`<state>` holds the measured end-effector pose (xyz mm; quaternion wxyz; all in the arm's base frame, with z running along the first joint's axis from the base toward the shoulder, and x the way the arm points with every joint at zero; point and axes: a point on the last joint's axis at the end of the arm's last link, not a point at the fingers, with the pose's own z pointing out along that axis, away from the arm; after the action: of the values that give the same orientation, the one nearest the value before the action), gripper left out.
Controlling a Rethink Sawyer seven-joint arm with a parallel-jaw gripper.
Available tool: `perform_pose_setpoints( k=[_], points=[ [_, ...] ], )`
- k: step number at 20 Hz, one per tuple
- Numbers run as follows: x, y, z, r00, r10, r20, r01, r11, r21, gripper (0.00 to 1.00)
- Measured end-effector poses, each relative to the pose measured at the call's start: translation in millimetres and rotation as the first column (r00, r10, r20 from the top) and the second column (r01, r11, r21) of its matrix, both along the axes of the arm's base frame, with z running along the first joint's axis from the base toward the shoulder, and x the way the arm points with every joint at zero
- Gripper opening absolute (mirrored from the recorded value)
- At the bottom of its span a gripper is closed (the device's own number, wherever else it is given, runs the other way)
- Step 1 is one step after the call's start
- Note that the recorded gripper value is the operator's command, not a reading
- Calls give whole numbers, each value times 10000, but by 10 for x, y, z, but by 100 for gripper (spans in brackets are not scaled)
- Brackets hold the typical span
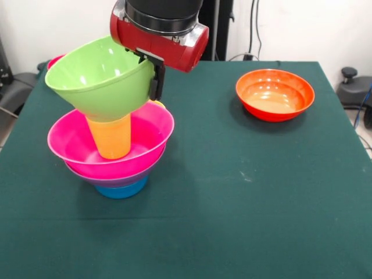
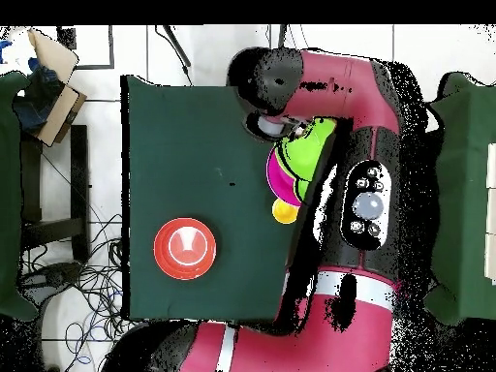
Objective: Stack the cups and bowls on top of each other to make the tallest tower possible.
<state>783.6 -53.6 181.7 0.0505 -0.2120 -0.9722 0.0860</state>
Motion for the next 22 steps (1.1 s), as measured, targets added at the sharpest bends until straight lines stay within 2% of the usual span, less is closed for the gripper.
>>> perform_pose_setpoints(
  k=[6, 13, 20, 22],
  points=[
    [-98, -6, 6, 9998, -65, -199, 63, 9999, -96, 0],
    [-302, 69, 168, 9991, -160, -394, 157, 9998, -85, 0],
    [-470, 111, 324, 9992, -184, -363, 174, 9994, -283, 0],
    [-498, 123, 351, 9997, -137, -196, 130, 9992, -371, 0]
  ],
)
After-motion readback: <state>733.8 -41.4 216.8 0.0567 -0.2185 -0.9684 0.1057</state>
